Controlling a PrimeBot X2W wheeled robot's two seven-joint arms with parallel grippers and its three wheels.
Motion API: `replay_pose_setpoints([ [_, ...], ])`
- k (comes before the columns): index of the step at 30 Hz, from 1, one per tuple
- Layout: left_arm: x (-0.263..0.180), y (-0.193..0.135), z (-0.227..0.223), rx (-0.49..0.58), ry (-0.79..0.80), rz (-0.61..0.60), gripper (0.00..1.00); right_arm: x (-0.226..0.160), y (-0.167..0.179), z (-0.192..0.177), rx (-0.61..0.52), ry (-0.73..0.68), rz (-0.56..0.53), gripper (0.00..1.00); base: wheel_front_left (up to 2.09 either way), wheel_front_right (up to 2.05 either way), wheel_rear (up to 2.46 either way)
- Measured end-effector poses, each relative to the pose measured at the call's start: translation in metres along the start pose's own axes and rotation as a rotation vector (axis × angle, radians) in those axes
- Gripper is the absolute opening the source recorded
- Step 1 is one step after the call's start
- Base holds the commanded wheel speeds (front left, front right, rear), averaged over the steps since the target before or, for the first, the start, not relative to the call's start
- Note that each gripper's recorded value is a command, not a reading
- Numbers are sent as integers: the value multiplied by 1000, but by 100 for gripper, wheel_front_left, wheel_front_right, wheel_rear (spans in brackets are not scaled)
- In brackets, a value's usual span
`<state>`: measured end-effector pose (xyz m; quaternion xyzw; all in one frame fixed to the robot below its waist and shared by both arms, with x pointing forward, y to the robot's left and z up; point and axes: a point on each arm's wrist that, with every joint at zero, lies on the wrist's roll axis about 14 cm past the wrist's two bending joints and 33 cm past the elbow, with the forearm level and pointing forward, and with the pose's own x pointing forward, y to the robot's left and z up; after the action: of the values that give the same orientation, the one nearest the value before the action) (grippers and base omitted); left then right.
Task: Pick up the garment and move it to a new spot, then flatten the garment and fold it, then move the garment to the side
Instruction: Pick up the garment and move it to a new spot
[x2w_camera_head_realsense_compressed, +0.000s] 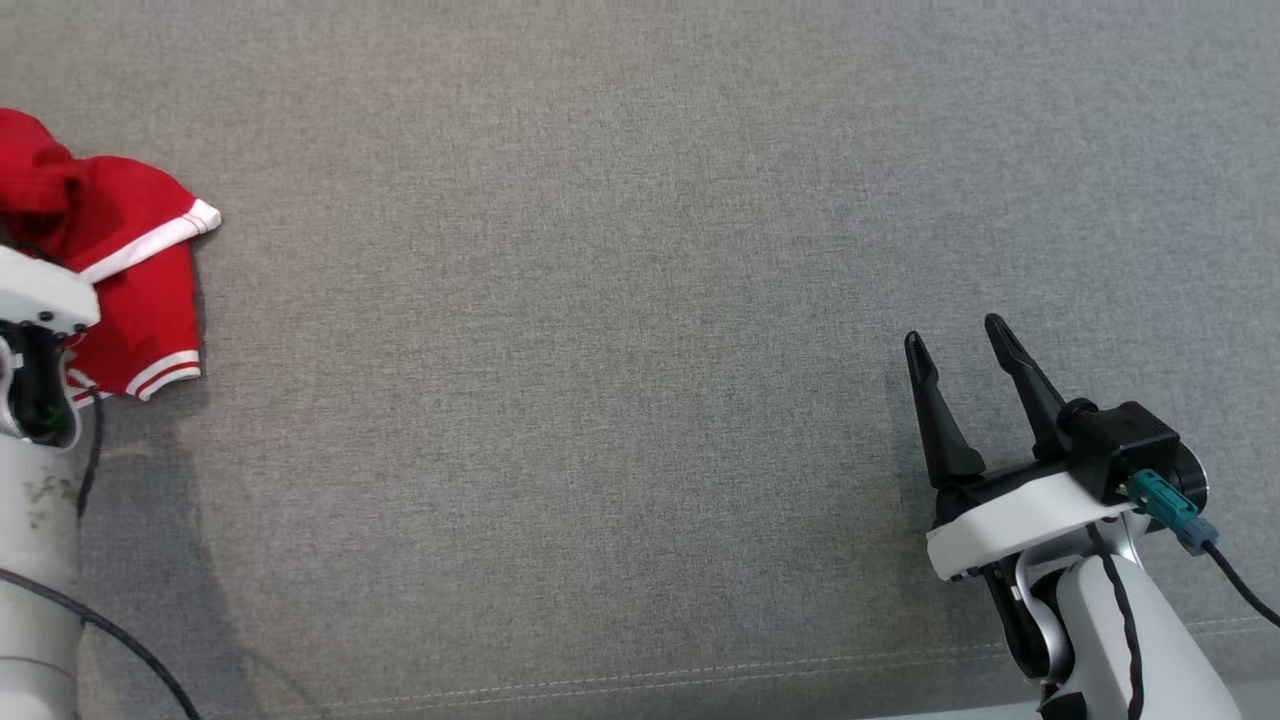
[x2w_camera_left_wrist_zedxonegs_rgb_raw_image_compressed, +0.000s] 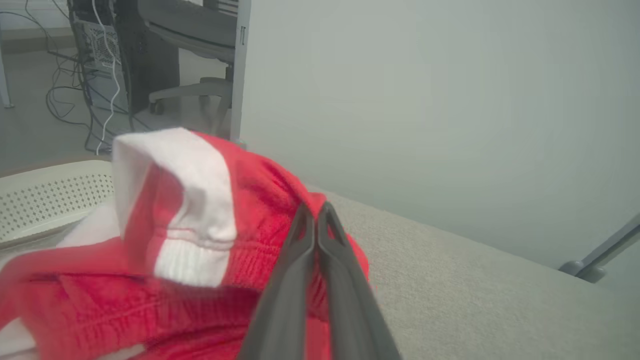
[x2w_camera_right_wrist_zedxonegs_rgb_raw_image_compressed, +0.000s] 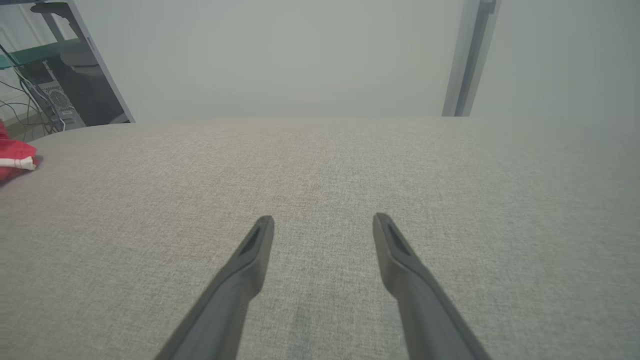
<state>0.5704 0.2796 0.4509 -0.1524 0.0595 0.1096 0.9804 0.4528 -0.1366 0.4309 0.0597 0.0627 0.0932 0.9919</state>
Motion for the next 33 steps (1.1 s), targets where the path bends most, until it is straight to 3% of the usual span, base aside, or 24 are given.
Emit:
replay_pose_setpoints([
  [7,-20,-98,10,33,-59,-258,0,-6,5,12,28,-29,3,100,0,0,0],
  [15,-89,-248,-37,73,12,-681,0,-25,-9,25,54,-60,-47,100,0,0,0],
  [21,-150,-317,-80,93,107,-931,0,-46,-25,26,64,-62,-105,100,0,0,0],
  [22,-158,-321,-91,97,136,-954,20,-49,-27,27,68,-63,-112,100,0,0,0],
  [23,-166,-325,-100,94,163,-975,64,-53,-29,27,71,-63,-120,100,0,0,0],
  [24,-173,-328,-109,90,191,-991,100,-56,-32,28,74,-65,-131,100,0,0,0],
  [28,-195,-340,-122,63,241,-1047,100,-65,-43,31,78,-74,-169,100,0,0,0],
  [33,-197,-348,-82,-12,139,-1062,100,-63,-41,37,88,-94,-163,100,0,0,0],
])
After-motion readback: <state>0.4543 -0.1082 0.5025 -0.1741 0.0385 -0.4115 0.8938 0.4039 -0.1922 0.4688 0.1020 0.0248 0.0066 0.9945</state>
